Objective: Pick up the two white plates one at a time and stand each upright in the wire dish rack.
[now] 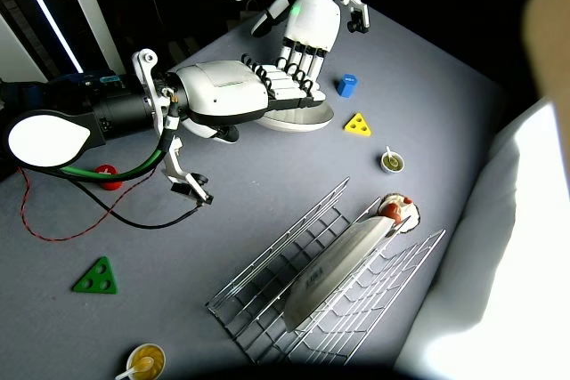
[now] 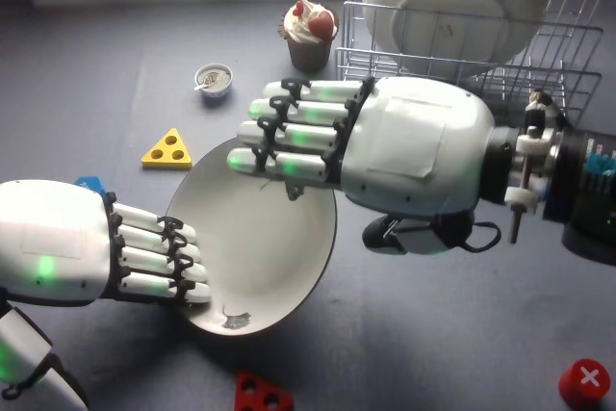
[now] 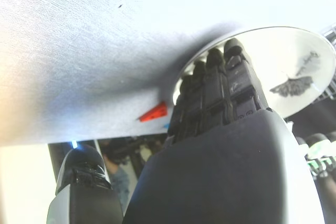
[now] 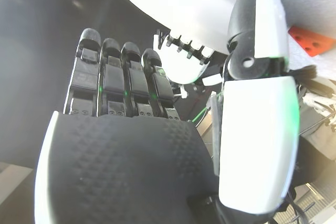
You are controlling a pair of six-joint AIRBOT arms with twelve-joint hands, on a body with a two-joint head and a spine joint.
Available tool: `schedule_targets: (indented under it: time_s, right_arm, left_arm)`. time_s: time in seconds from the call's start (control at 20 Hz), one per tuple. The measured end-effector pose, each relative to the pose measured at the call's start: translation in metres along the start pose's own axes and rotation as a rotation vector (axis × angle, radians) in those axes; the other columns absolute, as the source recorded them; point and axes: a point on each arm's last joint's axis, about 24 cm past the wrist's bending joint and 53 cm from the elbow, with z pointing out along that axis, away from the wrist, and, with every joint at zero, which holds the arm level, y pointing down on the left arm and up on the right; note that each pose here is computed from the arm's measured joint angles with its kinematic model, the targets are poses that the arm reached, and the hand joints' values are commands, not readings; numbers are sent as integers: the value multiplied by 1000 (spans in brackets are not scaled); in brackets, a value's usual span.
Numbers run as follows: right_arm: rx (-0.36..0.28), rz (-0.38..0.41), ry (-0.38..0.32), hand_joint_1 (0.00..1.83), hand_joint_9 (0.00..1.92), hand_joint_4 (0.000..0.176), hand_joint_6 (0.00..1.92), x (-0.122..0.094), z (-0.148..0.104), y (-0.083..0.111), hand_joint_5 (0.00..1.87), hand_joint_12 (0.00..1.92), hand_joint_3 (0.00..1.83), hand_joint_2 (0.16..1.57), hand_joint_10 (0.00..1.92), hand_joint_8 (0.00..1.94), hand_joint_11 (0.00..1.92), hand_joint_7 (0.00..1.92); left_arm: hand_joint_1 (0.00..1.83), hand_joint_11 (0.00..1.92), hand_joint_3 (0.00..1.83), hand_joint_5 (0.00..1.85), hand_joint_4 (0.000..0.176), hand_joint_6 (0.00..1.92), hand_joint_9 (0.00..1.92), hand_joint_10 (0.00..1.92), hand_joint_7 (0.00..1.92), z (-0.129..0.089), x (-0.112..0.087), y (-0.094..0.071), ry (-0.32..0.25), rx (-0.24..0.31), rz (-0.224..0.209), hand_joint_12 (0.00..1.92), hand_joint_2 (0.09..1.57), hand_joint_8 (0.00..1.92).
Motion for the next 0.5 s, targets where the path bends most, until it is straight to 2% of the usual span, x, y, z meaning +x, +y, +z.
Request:
schedule_targets:
  time_s: [0.3, 0.5]
  right_arm:
    - [-23, 23, 15, 1271, 27, 0, 1, 12, 10, 12, 106, 0, 4, 940, 0, 0, 69, 44]
    - [-30, -9, 42, 1318, 0, 0, 0, 28, 10, 17, 60, 0, 20, 988, 0, 1, 0, 13]
  left_arm:
    - [0, 206, 1, 133, 0, 0, 176, 2, 170, 0, 0, 1, -3, 2, -9, 27, 972, 0]
    - [0, 207, 1, 140, 0, 3, 181, 3, 176, 0, 0, 1, -4, 3, -11, 25, 972, 3]
